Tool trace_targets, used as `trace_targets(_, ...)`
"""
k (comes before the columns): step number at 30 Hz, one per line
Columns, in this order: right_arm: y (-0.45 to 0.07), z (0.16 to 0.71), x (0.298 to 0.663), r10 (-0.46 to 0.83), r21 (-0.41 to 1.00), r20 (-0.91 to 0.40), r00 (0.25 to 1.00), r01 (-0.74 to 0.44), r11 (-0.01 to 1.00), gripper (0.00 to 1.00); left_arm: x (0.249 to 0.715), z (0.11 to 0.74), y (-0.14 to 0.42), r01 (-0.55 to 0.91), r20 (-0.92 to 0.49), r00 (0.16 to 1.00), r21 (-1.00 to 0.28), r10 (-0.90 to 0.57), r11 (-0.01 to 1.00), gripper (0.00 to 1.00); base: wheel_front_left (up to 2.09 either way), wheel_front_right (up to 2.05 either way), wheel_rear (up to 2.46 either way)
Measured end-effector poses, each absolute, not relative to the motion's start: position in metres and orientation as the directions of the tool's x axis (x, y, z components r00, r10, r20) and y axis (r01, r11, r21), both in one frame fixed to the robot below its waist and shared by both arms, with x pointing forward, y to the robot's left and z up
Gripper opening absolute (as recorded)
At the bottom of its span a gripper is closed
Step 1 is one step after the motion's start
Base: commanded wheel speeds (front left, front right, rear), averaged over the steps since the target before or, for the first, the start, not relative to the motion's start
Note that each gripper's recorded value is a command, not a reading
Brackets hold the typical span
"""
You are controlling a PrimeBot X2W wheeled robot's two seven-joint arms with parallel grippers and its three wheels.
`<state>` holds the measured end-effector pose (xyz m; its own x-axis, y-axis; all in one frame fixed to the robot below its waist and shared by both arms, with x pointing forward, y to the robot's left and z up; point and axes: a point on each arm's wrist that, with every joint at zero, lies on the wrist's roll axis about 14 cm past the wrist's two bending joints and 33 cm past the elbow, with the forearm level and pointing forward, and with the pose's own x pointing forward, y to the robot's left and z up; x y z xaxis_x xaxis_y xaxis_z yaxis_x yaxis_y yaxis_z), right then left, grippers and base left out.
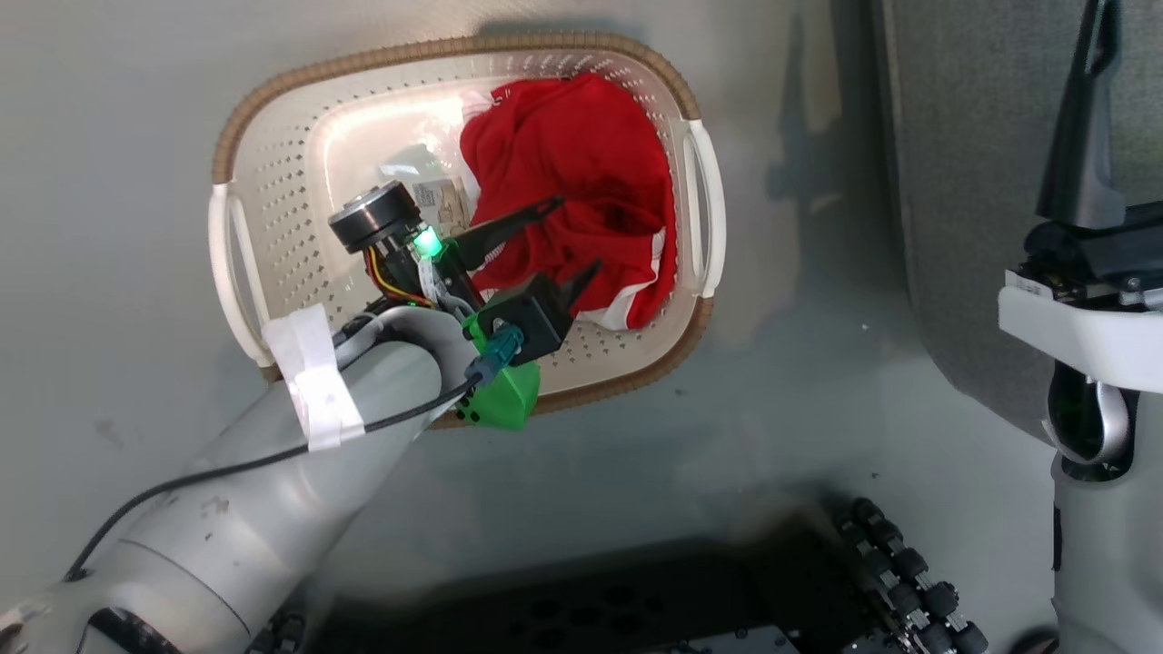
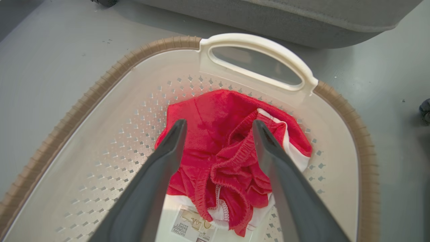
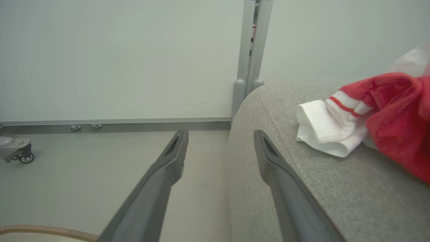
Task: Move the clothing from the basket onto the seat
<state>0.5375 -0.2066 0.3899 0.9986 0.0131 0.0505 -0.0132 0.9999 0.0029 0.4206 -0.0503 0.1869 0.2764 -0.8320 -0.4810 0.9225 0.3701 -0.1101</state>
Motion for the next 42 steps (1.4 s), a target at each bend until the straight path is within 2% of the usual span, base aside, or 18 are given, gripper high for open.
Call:
trace_targets(11, -0.195, 0.336, 0.534, 0.086, -0.076, -0.054, 0.995, -0.09, 0.993, 1.0, 0.389, 0.114, -0.056, 0.949, -0.579, 0.109, -0.182, -0.808, 0.258, 1.0, 0.0, 0.0, 0.0)
trace_targets(21, -0.182, 0.337, 0.534, 0.15, -0.108, -0.039, 0.988, -0.153, 0.982, 1.0, 0.395, 0.1, -0.059, 0.963, -0.601, 0.093, -0.148, -0.794, 0.225, 1.0, 0.0, 0.0, 0.0)
trace_targets(42, -0.19, 0.346, 0.522, 0.14, -0.141, -0.052, 0.989, -0.146, 0.979, 1.0, 0.385, 0.089, -0.069, 0.984, -0.636, 0.037, -0.11, -0.771, 0.138, 1.0, 0.0, 0.0, 0.0)
